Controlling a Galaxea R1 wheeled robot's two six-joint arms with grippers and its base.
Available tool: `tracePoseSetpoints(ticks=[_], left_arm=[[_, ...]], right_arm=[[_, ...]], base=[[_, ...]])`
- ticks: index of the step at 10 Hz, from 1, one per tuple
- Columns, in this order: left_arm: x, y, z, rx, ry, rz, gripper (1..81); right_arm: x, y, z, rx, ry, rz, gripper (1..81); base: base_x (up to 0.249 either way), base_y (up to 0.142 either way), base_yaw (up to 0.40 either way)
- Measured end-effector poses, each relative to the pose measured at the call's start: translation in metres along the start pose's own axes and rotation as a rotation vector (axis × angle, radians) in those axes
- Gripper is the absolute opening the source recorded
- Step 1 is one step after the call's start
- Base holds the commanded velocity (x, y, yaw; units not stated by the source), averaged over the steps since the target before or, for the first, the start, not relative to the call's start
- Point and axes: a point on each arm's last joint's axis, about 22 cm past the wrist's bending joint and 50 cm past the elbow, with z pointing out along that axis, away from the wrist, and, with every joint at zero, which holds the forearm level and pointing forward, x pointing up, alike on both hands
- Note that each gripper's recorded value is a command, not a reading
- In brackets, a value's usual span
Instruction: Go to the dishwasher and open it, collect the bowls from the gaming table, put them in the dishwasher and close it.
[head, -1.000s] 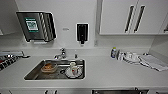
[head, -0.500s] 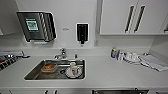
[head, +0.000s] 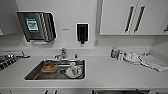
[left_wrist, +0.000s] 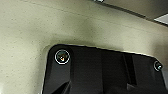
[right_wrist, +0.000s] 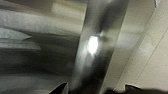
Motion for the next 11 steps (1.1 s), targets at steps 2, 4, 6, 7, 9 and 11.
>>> tracePoseSetpoints(ticks=[2,4,6,7,9,11], left_arm=[[0.000,0.000,0.000,0.000,0.000,0.000,81.1],[0.000,0.000,0.000,-0.001,0.001,0.000,81.1],[0.000,0.002,0.001,-0.002,0.002,0.001,81.1],[0.000,0.005,0.002,-0.007,0.003,0.000,81.1],[0.000,0.011,0.004,-0.013,0.006,-0.001,81.1],[0.002,0.010,0.004,-0.011,0.014,0.000,81.1]], right_arm=[[0.001,0.018,-0.004,-0.024,0.001,-0.009,81.1],[-0.004,0.045,-0.011,-0.062,-0.017,-0.047,81.1],[-0.013,0.067,-0.017,-0.082,-0.035,-0.048,81.1],[-0.015,0.071,-0.019,-0.087,-0.040,-0.055,81.1],[-0.019,0.077,-0.023,-0.091,-0.051,-0.061,81.1],[-0.024,0.088,-0.027,-0.101,-0.061,-0.088,81.1]], base=[[0.000,0.000,0.000],[0.000,0.000,0.000],[0.000,0.000,0.000],[0.000,0.000,0.000],[0.000,0.000,0.000],[0.000,0.000,0.000]])
